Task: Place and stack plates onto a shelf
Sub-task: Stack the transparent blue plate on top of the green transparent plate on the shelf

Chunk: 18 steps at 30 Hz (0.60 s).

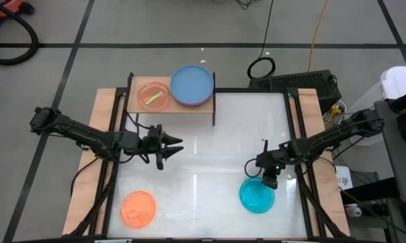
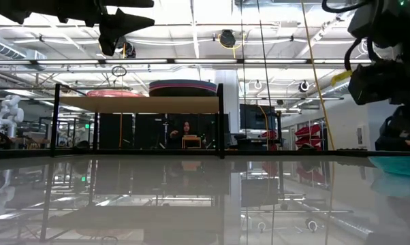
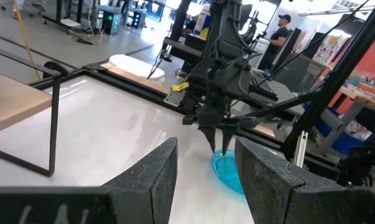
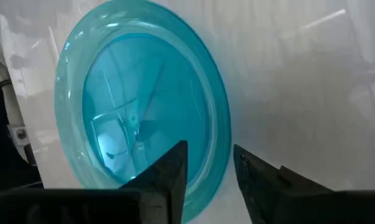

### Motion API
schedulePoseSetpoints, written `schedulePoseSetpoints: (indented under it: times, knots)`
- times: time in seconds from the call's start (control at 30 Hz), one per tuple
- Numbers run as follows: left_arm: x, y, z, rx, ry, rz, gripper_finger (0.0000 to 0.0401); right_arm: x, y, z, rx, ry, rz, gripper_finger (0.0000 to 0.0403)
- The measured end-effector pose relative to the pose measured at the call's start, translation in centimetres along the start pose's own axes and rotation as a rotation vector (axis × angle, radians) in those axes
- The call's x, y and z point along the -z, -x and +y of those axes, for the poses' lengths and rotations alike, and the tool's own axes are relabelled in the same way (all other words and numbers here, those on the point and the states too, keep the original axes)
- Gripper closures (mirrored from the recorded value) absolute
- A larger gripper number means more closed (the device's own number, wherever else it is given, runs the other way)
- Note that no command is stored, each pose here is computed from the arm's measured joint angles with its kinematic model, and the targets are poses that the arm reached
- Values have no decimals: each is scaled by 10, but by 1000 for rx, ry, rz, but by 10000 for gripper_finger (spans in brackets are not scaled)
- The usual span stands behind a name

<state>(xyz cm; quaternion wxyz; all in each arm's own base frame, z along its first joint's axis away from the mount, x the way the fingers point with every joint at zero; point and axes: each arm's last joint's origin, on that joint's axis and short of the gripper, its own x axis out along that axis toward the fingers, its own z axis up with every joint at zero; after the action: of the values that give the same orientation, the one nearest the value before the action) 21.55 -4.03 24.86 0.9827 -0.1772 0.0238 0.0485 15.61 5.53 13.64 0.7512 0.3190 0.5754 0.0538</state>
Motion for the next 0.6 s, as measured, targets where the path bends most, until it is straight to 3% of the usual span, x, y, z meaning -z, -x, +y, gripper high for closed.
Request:
schedulePoseSetpoints:
  times: [0.27,0.53,0.6]
  knots:
    - [2,-1,0,-6,0,16,236,3,-3,-5,24,-5,-17,303]
    - [4,-1,1,-13,-5,34,236,4,-5,-8,28,33,-13,392]
    - [4,-1,1,-13,-3,35,236,3,-5,-7,17,49,-24,396]
